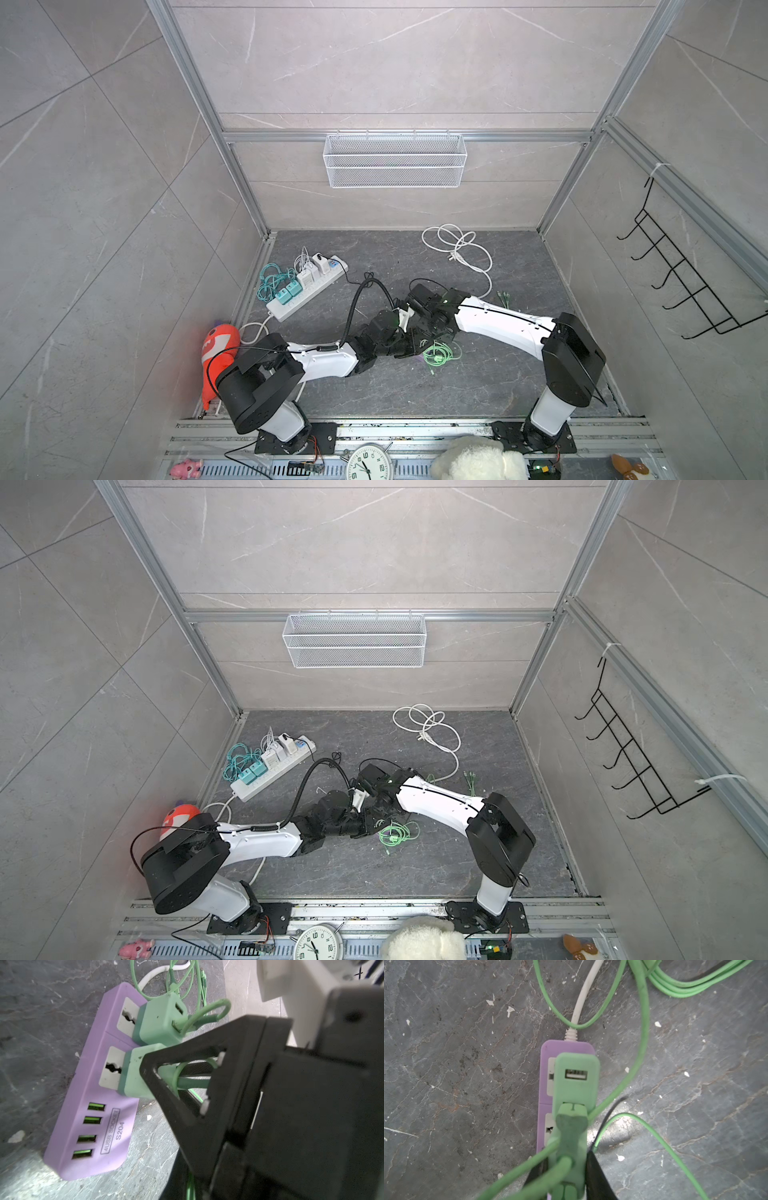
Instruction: Insert the plug
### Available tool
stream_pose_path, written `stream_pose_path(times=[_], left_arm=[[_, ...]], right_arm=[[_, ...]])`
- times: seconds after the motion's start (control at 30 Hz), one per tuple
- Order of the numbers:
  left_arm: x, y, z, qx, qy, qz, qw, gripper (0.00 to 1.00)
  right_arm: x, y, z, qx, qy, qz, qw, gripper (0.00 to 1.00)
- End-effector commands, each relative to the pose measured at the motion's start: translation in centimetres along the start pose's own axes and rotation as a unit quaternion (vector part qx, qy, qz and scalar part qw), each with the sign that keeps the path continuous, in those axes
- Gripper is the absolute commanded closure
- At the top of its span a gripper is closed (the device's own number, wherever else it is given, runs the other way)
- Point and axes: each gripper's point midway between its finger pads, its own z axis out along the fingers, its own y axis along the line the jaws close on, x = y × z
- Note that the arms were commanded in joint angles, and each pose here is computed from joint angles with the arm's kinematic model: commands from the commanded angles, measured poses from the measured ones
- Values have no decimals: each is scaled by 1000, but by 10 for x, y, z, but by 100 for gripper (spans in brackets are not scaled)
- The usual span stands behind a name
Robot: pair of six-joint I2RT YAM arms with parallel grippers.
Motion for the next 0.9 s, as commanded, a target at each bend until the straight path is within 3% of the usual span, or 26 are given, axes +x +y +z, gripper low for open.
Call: stream_pose_path(times=[0.0, 0.03, 0.17, 0.27, 0.4, 0.53, 0.77, 0.87], left_arm=[[3, -22, -8, 35, 10, 20, 999, 100], [3, -19, -8, 26, 9, 21, 999, 100], [1, -1, -11, -21, -2, 28, 999, 64], [0, 18, -15, -67, -8, 39, 997, 49], [-3, 40, -19, -107, -16, 38, 993, 41], [-9, 52, -25, -132, -28, 42, 990, 38], [-25, 59, -52, -177, -77, 65, 979, 31], [-34, 64, -66, -206, -95, 71, 971, 28]], right_arm=[[30, -18, 65, 46, 51, -1, 998, 100], [31, -19, 66, 48, 52, -2, 997, 100], [32, -18, 67, 46, 56, -2, 997, 100], [35, -18, 71, 47, 61, -7, 997, 100], [34, -15, 70, 42, 61, -12, 997, 99], [21, -10, 49, 31, 41, -19, 999, 86], [13, -5, 25, 5, 31, -21, 999, 54], [12, -7, 19, -5, 29, -19, 999, 49]])
